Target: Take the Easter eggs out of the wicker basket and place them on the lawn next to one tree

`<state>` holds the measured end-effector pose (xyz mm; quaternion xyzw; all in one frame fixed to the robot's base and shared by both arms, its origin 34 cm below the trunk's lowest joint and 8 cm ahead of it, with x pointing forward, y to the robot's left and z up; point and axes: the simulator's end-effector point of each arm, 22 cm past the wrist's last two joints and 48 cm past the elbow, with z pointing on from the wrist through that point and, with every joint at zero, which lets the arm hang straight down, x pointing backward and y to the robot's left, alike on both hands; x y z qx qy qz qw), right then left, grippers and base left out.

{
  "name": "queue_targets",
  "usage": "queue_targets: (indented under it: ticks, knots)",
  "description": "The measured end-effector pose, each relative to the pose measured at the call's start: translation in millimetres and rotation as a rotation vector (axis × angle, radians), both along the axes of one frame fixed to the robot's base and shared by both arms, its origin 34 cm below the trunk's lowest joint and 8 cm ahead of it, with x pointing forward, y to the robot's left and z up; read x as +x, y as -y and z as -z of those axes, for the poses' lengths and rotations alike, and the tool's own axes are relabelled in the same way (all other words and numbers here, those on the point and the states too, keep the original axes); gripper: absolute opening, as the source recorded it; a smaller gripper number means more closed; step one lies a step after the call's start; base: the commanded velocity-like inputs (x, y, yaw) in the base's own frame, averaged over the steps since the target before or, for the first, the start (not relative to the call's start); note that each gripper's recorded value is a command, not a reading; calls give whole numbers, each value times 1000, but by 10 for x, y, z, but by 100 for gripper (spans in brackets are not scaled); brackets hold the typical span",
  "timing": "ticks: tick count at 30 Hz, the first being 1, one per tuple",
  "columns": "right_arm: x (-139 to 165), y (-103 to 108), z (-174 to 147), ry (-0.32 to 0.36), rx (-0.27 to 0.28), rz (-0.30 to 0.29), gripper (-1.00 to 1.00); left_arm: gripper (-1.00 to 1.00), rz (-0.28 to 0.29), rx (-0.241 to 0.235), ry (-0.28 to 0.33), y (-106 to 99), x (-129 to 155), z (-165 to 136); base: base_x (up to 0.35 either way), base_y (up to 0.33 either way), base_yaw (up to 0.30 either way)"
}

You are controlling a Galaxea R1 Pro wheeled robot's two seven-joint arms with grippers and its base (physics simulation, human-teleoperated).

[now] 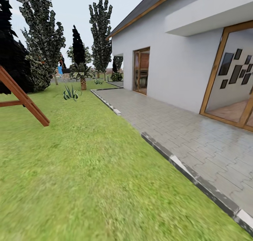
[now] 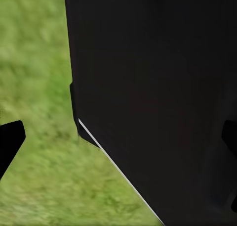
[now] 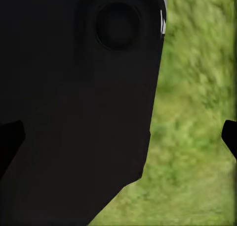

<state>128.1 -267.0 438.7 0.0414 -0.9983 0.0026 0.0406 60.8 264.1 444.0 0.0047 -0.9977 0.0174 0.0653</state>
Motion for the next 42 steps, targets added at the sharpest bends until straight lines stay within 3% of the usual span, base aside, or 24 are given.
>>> queue_targets:
  ticks: [42]
  knots:
    - [5, 0, 0, 2, 0, -1, 100, 100, 0, 0, 0, 0, 0, 0, 333, 0, 178]
